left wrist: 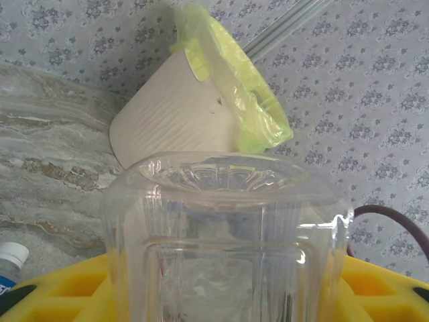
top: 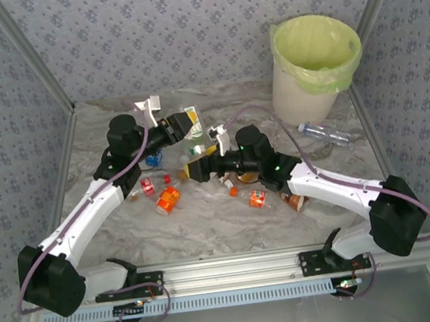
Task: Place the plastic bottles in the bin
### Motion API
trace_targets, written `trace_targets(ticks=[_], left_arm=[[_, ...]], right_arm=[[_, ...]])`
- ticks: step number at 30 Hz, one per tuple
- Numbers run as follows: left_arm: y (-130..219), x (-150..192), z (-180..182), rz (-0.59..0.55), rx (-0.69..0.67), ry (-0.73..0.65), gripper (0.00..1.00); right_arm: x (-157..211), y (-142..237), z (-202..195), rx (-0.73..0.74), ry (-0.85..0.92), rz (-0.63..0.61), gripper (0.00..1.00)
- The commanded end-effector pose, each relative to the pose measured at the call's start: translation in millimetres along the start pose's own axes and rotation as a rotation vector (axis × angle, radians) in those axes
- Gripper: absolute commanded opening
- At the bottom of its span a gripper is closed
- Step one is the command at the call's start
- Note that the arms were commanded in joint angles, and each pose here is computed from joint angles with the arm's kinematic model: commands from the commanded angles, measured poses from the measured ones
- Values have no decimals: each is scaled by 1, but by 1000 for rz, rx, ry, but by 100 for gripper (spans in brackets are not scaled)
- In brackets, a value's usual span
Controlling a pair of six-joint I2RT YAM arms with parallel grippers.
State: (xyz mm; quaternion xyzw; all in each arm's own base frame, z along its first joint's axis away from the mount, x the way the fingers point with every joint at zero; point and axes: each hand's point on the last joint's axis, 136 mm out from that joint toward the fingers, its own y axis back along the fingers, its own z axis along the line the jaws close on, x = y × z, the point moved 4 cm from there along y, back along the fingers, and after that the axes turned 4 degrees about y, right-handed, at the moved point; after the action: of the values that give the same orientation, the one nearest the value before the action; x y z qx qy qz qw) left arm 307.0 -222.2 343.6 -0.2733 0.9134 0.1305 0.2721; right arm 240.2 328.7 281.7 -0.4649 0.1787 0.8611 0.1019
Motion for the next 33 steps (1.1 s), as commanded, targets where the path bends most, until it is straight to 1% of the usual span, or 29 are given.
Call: trace_targets(ticks=[1,9,12,13,14,15,17,18,19,20,22,24,28,31,33], left_arm=[[2,-8,-21,-15,72,-20,44],[5,-4,-16,-36,78,15,44],[5,-3,-13,-34,65,26,44],[5,-3,-12,-32,57,30,45],[6,-2,-11,-29,53,32,48],[6,-1,-10,-26,44,32,53],[9,-1,-9,-25,15,28,72],[12,-2,-8,-26,-11,21,84],[15,-3,-8,-27,-34,8,94],[17,-4,-9,-30,-48,-6,99],[26,-7,-7,-40,-94,-22,99],[36,-12,0,-83,-166,-21,100],[67,-20,35,-197,-432,19,99],[90,-21,61,-233,-610,56,99],[103,-19,75,-234,-698,64,99]], right_arm=[[-28,-1,16,-43,46,-101,80],[-18,-5,9,32,57,-82,40],[-18,-3,7,49,64,-82,29],[-18,-3,7,50,71,-79,23],[-17,-2,6,55,79,-74,19],[-16,-1,6,63,92,-65,16],[-17,2,2,96,108,-49,7],[-15,4,-3,121,107,-30,6],[-16,8,-9,151,107,-19,5],[-15,12,-14,178,106,-9,5],[-17,23,-25,242,108,12,5],[-18,37,-36,307,113,40,5],[-29,74,-58,437,104,67,5],[-46,107,-72,530,118,70,6],[-62,130,-80,591,125,64,7]])
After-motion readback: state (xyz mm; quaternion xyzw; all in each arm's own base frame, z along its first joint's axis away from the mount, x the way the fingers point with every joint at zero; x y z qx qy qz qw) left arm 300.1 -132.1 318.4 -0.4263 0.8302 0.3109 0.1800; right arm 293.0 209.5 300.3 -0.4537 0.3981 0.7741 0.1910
